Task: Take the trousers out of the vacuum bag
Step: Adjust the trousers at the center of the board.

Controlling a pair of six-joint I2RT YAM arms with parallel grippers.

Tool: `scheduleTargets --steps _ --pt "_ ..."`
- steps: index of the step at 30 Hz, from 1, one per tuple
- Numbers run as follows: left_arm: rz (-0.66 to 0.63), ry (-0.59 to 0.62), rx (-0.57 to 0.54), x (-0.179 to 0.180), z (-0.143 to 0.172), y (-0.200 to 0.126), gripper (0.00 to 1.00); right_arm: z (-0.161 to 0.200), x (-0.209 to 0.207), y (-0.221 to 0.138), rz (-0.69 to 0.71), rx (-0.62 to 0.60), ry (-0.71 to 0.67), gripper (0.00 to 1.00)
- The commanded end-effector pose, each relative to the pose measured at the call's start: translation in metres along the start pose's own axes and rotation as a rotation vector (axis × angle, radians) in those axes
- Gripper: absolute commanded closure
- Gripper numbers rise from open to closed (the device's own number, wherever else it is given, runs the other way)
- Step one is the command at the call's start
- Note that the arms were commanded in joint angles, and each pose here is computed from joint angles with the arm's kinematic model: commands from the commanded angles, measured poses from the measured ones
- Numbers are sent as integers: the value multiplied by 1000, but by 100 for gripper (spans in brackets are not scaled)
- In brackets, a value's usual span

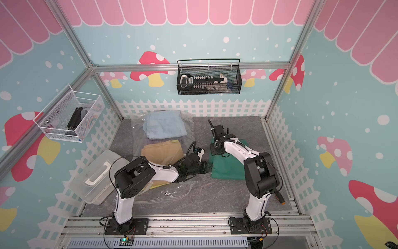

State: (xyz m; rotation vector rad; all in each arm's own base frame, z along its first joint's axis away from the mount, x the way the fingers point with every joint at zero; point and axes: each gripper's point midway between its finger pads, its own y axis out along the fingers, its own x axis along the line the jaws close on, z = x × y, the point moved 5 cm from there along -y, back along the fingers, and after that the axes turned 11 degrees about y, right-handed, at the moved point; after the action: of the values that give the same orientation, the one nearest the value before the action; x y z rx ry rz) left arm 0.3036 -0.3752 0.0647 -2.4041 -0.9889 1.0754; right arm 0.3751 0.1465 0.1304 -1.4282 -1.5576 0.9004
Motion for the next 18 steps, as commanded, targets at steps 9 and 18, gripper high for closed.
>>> scheduleTargets --steps 9,18 --pt "-6 -34 -14 7 0 7 89 0 0 -4 -21 -9 11 92" --pt "110 -100 -8 -10 -3 0 100 -4 -4 -5 -2 -25 30 92"
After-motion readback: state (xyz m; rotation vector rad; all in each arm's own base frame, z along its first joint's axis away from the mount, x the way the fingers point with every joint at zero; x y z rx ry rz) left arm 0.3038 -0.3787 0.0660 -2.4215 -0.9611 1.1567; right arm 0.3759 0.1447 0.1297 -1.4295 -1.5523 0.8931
